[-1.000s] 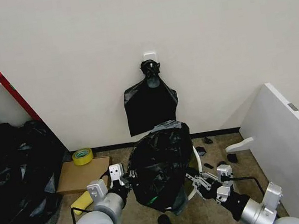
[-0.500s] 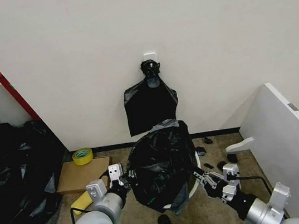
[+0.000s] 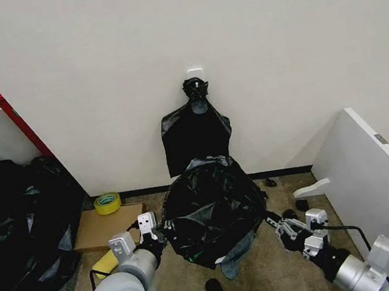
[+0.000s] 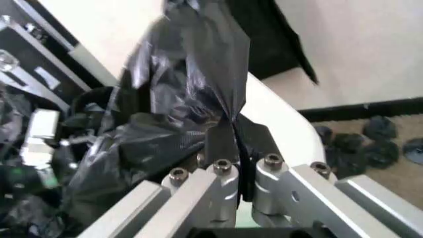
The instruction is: Place the garbage bag over the trash bin.
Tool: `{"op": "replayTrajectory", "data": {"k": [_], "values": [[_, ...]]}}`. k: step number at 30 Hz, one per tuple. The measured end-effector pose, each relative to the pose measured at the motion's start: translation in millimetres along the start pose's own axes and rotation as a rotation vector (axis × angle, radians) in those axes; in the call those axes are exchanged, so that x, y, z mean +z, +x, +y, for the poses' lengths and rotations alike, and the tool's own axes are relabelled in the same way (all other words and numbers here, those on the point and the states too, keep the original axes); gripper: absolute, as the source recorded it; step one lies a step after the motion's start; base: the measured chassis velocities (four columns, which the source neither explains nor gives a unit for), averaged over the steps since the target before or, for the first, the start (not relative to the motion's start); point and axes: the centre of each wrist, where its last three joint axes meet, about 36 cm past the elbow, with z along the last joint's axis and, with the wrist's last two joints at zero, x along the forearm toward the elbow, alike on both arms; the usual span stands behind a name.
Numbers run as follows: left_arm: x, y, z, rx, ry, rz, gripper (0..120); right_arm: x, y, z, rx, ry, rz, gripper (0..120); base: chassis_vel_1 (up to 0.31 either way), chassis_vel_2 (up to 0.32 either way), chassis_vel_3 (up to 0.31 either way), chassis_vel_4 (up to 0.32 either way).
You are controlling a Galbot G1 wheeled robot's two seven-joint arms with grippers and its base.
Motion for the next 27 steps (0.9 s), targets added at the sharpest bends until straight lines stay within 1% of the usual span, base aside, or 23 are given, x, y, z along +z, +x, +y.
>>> {"op": "replayTrajectory", "data": {"k": [6,13,15,20,27], "values": [[-6,7,-5,0.027,0.033,0.024,0,17,-5,-28,0.056,0.002,0.036,0,0.000,0.000,0.000,0.000],[-11,11,-9,0.036,0.065,0.049,0,30,-12,-50,0.055,0.011,0.047,0,0.000,0.000,0.000,0.000],[-12,11,-11,0.036,0.082,0.056,0,38,-15,-59,0.053,0.041,0.041,0,0.000,0.000,0.000,0.000],[-13,10,-12,0.029,0.097,0.060,0,49,-21,-66,0.060,0.078,0.037,0,0.000,0.000,0.000,0.000],[-11,7,-10,0.008,0.104,0.063,0,54,-16,-60,0.057,0.083,0.031,0,0.000,0.000,0.000,0.000]]}}
